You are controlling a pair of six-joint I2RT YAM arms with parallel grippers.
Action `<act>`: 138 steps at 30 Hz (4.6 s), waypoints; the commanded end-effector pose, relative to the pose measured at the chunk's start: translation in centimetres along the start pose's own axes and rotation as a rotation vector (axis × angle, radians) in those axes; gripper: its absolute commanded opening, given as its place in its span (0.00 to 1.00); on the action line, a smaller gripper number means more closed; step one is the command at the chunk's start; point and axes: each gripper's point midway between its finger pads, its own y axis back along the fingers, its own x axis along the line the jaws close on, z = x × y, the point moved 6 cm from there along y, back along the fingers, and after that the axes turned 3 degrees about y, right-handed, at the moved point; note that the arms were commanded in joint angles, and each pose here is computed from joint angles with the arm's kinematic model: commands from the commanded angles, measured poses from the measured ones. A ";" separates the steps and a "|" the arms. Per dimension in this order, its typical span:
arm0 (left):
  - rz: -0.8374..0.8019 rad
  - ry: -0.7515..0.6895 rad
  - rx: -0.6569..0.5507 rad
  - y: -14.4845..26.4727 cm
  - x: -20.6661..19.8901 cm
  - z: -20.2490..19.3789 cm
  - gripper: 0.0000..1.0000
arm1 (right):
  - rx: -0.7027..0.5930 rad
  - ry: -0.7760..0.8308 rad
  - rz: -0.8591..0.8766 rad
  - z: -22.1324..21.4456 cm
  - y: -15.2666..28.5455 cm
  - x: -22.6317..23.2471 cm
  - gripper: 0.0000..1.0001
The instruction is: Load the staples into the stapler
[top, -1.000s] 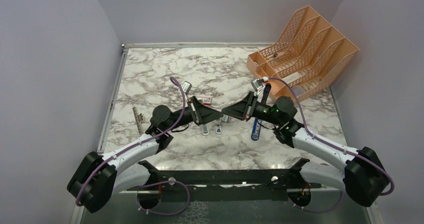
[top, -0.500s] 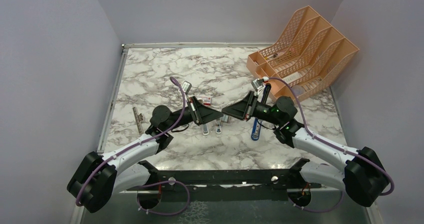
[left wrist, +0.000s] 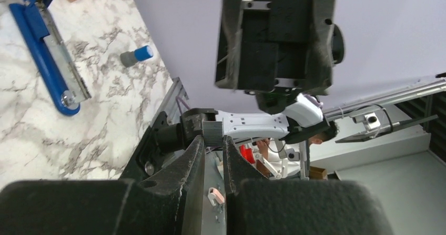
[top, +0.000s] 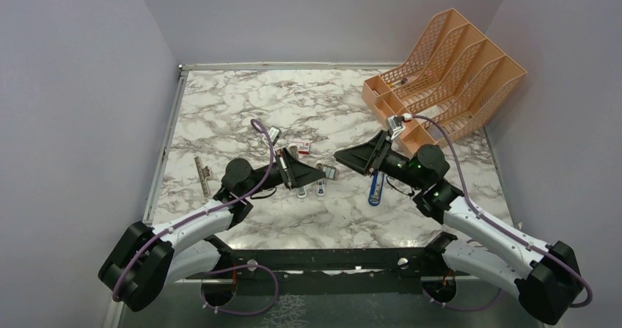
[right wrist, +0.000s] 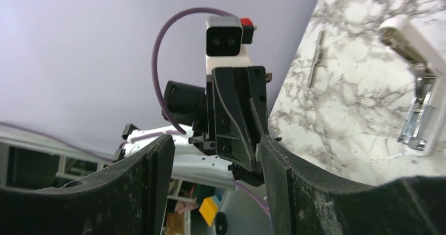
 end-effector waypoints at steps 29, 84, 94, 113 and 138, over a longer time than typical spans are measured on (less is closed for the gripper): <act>1.223 -0.341 0.301 3.1 13.9 -5.0 0.16 | -0.127 0.026 -0.664 0.7 3.3 -7.7 0.62; 1.302 -0.939 -0.562 5.4 -2.7 9.3 0.97 | 0.347 0.158 -1.112 -14.1 -3.8 -14.0 0.69; 1.312 -0.918 -0.602 6.1 -2.3 9.2 0.98 | 0.411 0.272 -1.221 -16.5 -6.2 -15.7 0.66; 1.447 -0.920 -0.735 8.2 -2.7 10.1 0.95 | 0.384 0.389 -1.290 -16.5 -7.5 -17.3 0.47; 1.509 -0.914 -0.673 8.0 -1.3 10.8 0.95 | 0.596 0.501 -1.241 -17.0 -5.4 -16.8 0.16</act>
